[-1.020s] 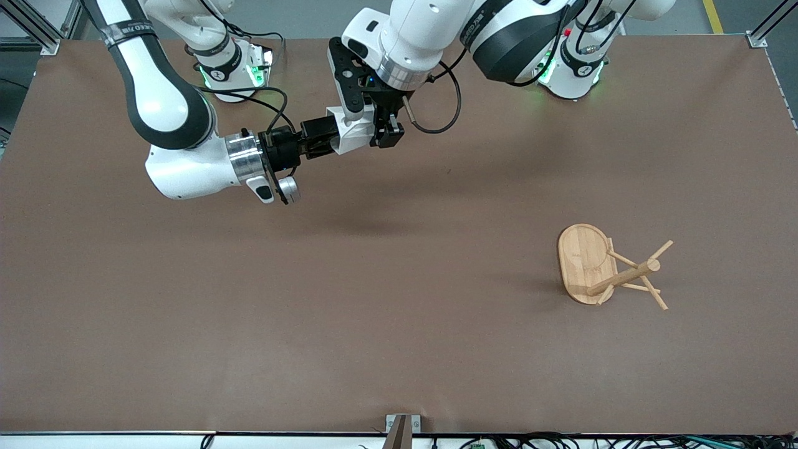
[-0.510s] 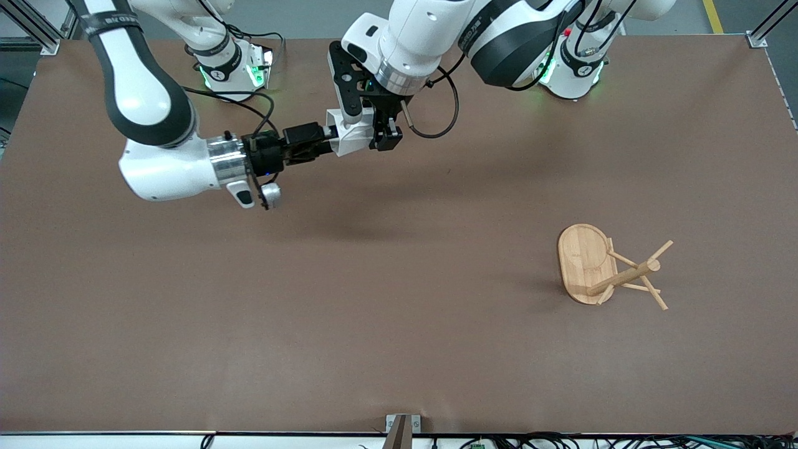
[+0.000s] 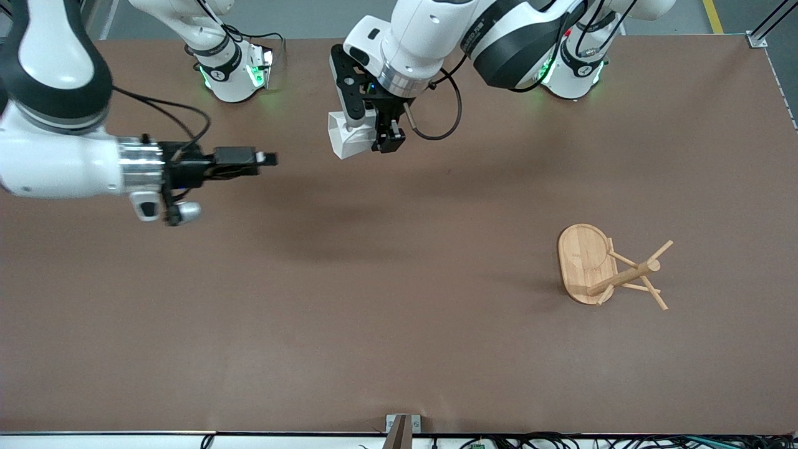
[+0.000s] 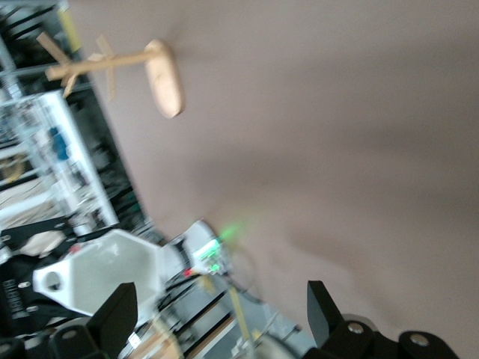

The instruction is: Hang cup on rack

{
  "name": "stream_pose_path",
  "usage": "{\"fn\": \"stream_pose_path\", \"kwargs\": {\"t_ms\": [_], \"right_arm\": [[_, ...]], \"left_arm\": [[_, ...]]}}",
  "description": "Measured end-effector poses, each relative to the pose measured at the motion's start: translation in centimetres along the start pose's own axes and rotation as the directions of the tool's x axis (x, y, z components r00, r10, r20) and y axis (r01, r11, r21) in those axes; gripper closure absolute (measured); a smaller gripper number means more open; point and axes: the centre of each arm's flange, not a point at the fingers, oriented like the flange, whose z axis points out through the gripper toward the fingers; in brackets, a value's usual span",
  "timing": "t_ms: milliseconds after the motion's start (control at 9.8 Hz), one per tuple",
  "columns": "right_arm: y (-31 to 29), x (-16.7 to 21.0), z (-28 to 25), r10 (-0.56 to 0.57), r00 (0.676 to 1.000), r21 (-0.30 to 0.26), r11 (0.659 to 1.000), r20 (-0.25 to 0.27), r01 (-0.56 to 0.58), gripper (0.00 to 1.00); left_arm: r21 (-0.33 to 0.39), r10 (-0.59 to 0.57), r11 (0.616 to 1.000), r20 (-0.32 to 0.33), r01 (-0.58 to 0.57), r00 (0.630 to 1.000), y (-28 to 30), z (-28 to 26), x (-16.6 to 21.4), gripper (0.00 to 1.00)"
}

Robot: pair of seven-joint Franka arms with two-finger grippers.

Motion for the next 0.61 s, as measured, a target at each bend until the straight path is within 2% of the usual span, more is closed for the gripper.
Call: {"fn": "stream_pose_path", "kwargs": {"t_ms": [102, 204, 306, 408, 510, 612], "right_arm": [[1.9, 0.0, -2.6, 0.015, 0.998, -0.126, 0.992, -0.056, -0.022, 0.0], [3.6, 0.0, -4.8, 0.031, 0.991, -0.265, 0.962, -0.13, -0.065, 0.0], [4.8, -0.2, -7.3, 0.025, 0.975, -0.395, 0.912, -0.22, -0.113, 0.0], [5.5, -0.8, -9.8, -0.002, 0.958, -0.506, 0.85, -0.285, -0.149, 0.0], [5.6, -1.7, -12.5, -0.034, 0.943, -0.585, 0.791, -0.332, -0.177, 0.0], [5.3, -2.7, -15.1, -0.047, 0.929, -0.617, 0.76, -0.367, -0.205, 0.0]], "left_arm": [[0.008, -0.056, 0.998, 0.003, 0.056, 0.998, -1.7, -0.9, -0.8, 0.23], [0.017, -0.134, 0.991, 0.004, 0.134, 0.991, -3.6, -1.8, -1.8, 0.23], [0.025, -0.228, 0.973, 0.003, 0.228, 0.974, -5.2, -2.5, -2.7, 0.23], [0.032, -0.331, 0.943, -0.003, 0.331, 0.944, -6.7, -3.1, -3.4, 0.23], [0.037, -0.431, 0.901, -0.008, 0.431, 0.902, -8.0, -3.4, -4.2, 0.23], [0.043, -0.524, 0.851, -0.013, 0.524, 0.852, -9.3, -3.8, -5.0, 0.23]]}}
